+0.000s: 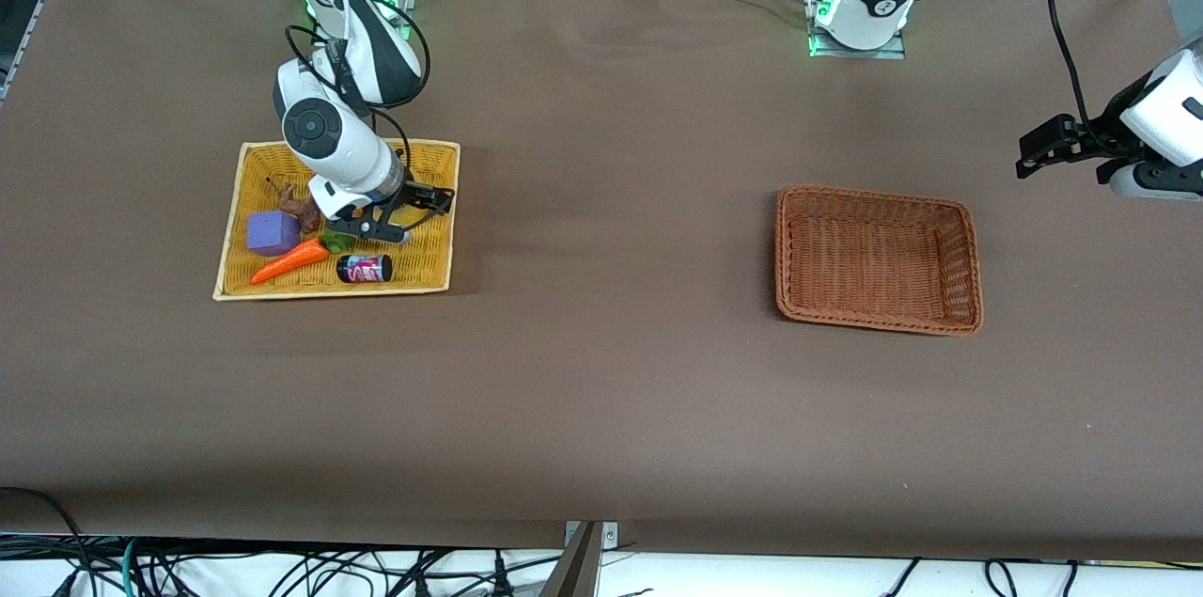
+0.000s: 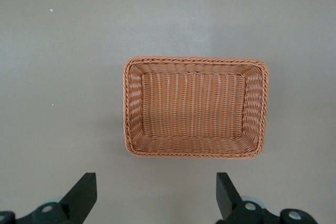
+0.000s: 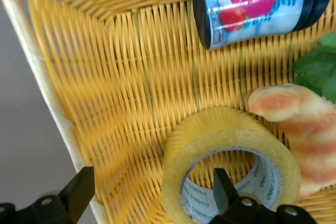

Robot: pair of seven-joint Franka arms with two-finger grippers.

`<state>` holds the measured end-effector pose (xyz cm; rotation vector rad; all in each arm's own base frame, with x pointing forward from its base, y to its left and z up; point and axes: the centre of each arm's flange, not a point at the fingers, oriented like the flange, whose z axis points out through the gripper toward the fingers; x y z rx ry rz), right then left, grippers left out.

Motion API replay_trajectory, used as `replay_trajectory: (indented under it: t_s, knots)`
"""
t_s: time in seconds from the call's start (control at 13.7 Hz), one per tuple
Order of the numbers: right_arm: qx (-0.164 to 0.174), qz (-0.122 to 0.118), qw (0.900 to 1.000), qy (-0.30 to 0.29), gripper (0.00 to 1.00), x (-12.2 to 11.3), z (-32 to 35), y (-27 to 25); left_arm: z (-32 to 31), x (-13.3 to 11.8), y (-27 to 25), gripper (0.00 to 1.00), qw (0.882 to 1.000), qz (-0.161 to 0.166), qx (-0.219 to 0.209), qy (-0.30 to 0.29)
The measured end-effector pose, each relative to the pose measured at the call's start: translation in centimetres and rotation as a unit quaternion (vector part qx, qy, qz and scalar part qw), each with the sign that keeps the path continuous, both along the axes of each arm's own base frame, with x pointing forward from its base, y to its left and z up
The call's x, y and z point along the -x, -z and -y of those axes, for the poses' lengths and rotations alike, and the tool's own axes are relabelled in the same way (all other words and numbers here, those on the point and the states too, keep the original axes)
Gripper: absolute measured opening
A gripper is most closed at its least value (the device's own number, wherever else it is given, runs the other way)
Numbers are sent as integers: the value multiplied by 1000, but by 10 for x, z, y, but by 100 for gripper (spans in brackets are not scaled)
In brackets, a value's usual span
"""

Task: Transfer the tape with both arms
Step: 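Grasp the tape roll with the right gripper and lift it out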

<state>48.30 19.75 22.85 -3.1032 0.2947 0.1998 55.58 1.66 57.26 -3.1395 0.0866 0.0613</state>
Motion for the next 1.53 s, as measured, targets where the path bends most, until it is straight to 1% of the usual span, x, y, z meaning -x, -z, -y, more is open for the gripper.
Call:
replay_trajectory:
  t_s: [0.36, 0.66, 0.73, 0.87, 1.02, 1.17, 1.38, 1.46, 1.53]
  knots:
    - [4, -6, 1000, -3, 100, 10, 3, 10, 0, 0, 0, 100, 1000, -1, 0, 0]
    - [-2, 8, 1000, -4, 99, 26, 7, 25, 0, 0, 0, 100, 1000, -2, 0, 0]
    - [-3, 8, 1000, -5, 91, 29, 8, 27, 0, 0, 0, 100, 1000, -2, 0, 0]
    - [-2, 8, 1000, -5, 64, 29, 8, 28, 0, 1, 0, 100, 1000, -2, 0, 0]
    - [-3, 9, 1000, -5, 45, 29, 8, 28, 0, 1, 0, 100, 1000, -2, 0, 0]
    - [-3, 13, 1000, -5, 22, 28, 7, 26, 0, 1, 0, 100, 1000, -3, 0, 0]
    - [-4, 22, 1000, -6, 22, 23, 7, 16, 0, 1, 0, 100, 1000, -3, 0, 0]
    - [-1, 23, 1000, -6, 22, 17, 5, 6, 0, 1, 0, 100, 1000, -3, 0, 0]
    - [4, 19, 1000, -7, 22, 8, 3, -10, 0, 1, 0, 100, 1000, -3, 0, 0]
